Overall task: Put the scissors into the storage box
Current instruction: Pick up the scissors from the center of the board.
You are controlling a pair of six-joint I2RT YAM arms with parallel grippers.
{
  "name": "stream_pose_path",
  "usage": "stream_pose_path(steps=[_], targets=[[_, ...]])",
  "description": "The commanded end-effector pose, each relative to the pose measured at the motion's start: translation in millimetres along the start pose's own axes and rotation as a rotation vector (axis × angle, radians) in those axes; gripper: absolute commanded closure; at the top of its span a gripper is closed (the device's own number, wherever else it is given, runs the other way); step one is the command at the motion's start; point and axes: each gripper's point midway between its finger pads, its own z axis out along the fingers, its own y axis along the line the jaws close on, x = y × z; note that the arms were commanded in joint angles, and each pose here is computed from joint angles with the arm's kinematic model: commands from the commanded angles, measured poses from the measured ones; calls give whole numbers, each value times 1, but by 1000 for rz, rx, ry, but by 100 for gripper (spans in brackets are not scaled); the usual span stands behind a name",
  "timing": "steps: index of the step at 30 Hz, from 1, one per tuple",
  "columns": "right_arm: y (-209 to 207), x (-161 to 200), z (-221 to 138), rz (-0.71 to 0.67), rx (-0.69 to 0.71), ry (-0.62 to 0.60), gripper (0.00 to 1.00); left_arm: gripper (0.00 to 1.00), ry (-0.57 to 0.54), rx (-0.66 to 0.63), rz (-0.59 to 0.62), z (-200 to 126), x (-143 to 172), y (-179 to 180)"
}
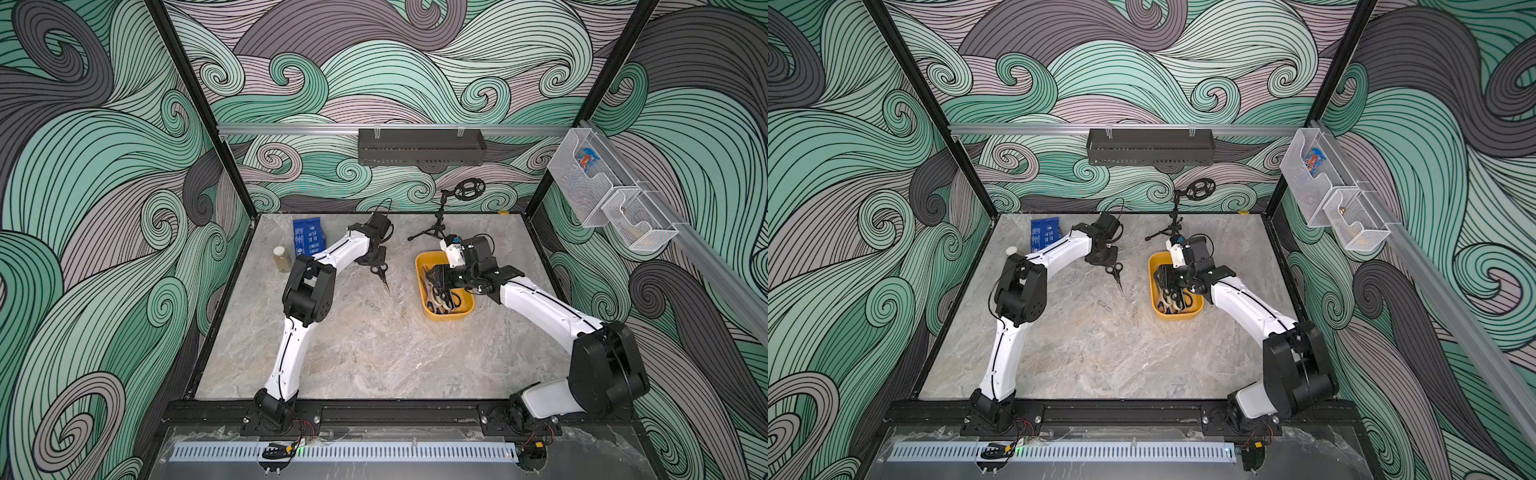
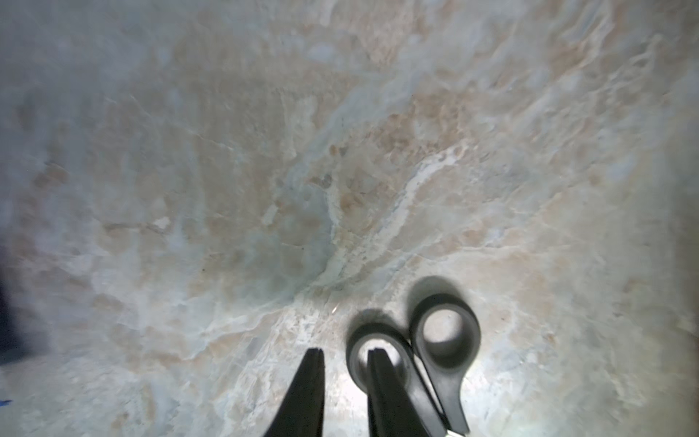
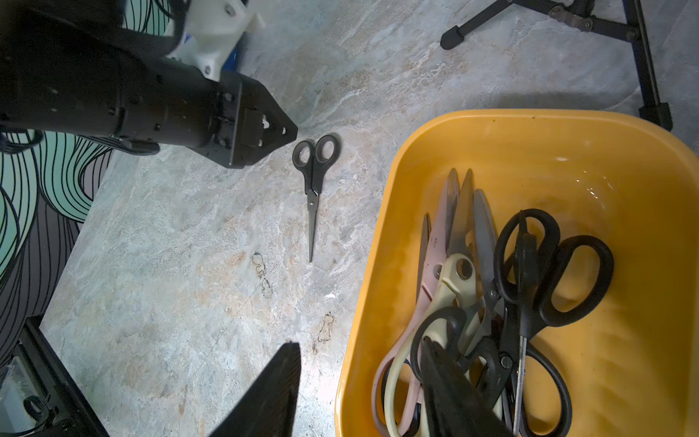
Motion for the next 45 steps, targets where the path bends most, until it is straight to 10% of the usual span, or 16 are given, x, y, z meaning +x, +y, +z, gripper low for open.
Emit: stream_pose_path(steps=[1, 21, 45], targets=[[0, -7, -1, -24, 8, -23, 45, 76, 40, 12, -24, -1, 4, 0], [-5, -7, -2, -34, 36, -30, 45, 75, 134, 2, 21, 30, 30, -1], [-3, -12, -8, -37, 38, -52, 45, 77, 330, 22, 188, 10, 143, 22]])
